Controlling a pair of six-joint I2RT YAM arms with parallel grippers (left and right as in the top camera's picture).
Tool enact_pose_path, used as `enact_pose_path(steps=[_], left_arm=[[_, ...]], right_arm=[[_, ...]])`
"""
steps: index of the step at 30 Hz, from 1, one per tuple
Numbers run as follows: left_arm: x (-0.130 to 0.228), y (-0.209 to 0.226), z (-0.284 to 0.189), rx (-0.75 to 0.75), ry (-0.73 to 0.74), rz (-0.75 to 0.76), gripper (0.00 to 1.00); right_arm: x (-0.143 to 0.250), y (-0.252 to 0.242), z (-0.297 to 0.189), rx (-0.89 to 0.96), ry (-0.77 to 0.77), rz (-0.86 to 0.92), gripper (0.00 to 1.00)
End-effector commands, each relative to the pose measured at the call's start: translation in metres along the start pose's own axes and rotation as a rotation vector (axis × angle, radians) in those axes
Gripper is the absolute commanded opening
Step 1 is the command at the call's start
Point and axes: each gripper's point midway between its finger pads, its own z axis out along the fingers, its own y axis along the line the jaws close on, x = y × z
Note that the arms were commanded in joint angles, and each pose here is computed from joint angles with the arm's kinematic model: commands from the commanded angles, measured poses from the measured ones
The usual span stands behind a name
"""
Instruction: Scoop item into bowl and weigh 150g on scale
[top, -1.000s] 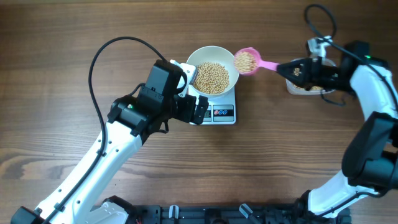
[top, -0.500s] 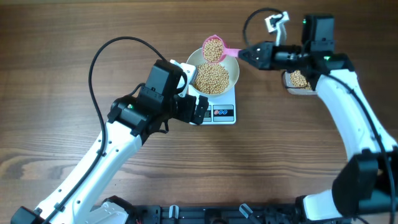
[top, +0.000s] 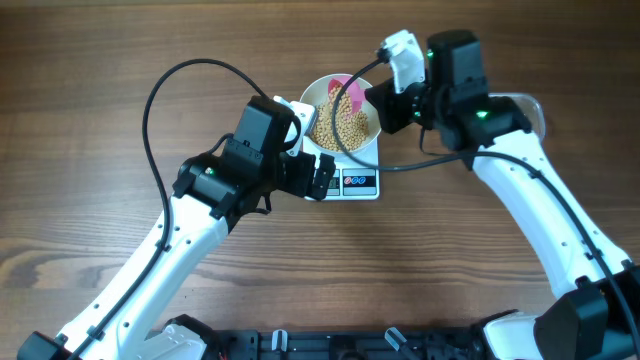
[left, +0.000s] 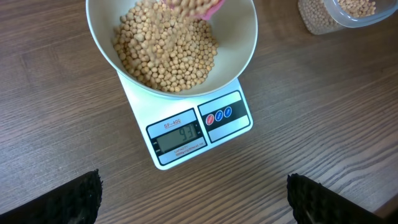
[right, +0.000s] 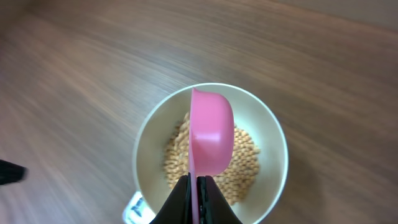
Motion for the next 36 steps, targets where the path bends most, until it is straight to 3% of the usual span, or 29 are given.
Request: enact_pose_path(steps=[1, 12, 25, 30, 36], left_arm=[[-0.007, 0.002, -0.004, -0.006, -0.023, -0.008, 1.00], [-0.007, 0.001, -0.004, -0.005, -0.023, -0.008, 1.00], [-0.007, 0.002, -0.004, -0.006, -0.023, -0.008, 1.00], [-0.007, 0.002, -0.004, -0.006, -0.023, -0.008, 1.00], [-0.007, 0.002, -0.004, -0.006, -0.023, -0.008, 1.00]], right_arm=[[-0.010, -0.008, -0.006, 0.169, -0.012, -0.172, 0.04], [-0.012, -0.003, -0.005, 0.366, 0.049, -0.471, 0.04], [-0.017, 0.019, -0.006, 0.400, 0.037, -0.532, 0.04], [-0.020, 0.039, -0.011, 0.257, -0.027, -0.401, 0.05], [-0.042, 0.046, -0.060, 0.026, -0.168, -0.315, 0.04]])
